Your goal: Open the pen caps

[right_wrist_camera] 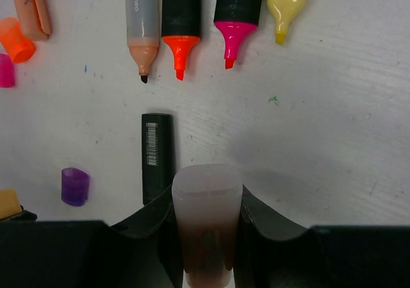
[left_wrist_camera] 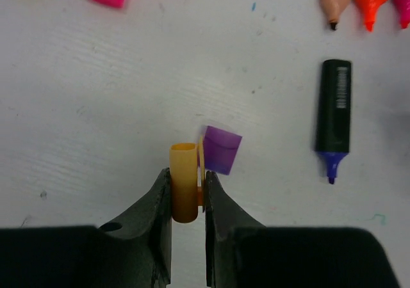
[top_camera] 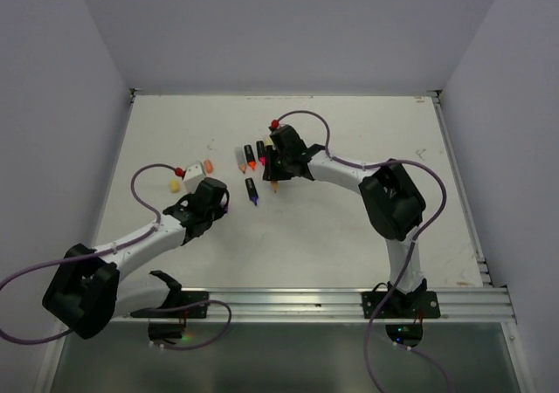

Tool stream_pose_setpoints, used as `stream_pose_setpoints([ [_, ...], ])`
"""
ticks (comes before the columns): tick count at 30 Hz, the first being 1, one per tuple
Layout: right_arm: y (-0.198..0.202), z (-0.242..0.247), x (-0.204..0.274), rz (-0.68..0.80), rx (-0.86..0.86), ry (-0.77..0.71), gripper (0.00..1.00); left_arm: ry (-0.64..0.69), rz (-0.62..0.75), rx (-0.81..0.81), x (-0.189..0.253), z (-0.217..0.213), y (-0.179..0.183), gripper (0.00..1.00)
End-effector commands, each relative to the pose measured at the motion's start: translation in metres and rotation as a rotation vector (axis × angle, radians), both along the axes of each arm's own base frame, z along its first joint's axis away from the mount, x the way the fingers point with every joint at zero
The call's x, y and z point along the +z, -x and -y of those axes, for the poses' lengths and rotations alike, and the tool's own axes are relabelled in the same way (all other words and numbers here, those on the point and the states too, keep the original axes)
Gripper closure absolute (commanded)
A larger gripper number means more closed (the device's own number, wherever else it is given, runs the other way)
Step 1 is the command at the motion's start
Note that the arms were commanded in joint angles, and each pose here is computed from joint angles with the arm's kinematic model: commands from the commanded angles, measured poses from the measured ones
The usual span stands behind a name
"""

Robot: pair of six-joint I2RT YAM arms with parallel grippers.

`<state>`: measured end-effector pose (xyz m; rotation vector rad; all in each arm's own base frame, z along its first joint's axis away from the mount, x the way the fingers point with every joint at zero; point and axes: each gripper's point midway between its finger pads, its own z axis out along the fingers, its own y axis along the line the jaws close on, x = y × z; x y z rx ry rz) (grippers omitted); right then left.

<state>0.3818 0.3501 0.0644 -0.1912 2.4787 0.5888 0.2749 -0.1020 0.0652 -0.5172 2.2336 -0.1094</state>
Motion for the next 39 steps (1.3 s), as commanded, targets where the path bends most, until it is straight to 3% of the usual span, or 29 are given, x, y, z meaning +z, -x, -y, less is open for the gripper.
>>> stream_pose_setpoints([
  [1,-0.008,-0.015,0.005,0.043,0.041,-0.026,1.0,-0.05,-0.077,0.116,-0.03,-0.021,0.011,1.0],
  [12,-0.008,-0.026,-0.023,0.024,0.075,0.036,1.0,-0.076,-0.082,0.182,-0.044,-0.03,0.01,0.99],
  [15,-0.009,-0.028,-0.028,0.017,0.078,0.039,1.0,-0.077,-0.078,0.182,-0.044,-0.03,0.009,0.94],
  [19,-0.011,-0.03,-0.032,0.017,0.076,0.044,0.99,-0.089,-0.08,0.19,-0.045,-0.033,0.009,0.76],
  [24,-0.01,-0.033,-0.032,0.013,0.081,0.041,0.89,-0.09,-0.076,0.189,-0.044,-0.033,0.008,0.56],
  [27,-0.009,-0.034,-0.031,0.015,0.085,0.044,0.83,-0.09,-0.074,0.193,-0.043,-0.034,0.007,0.48],
  [39,0.002,-0.038,-0.027,0.02,0.094,0.05,0.67,-0.051,-0.017,0.176,-0.019,-0.027,-0.003,0.41],
])
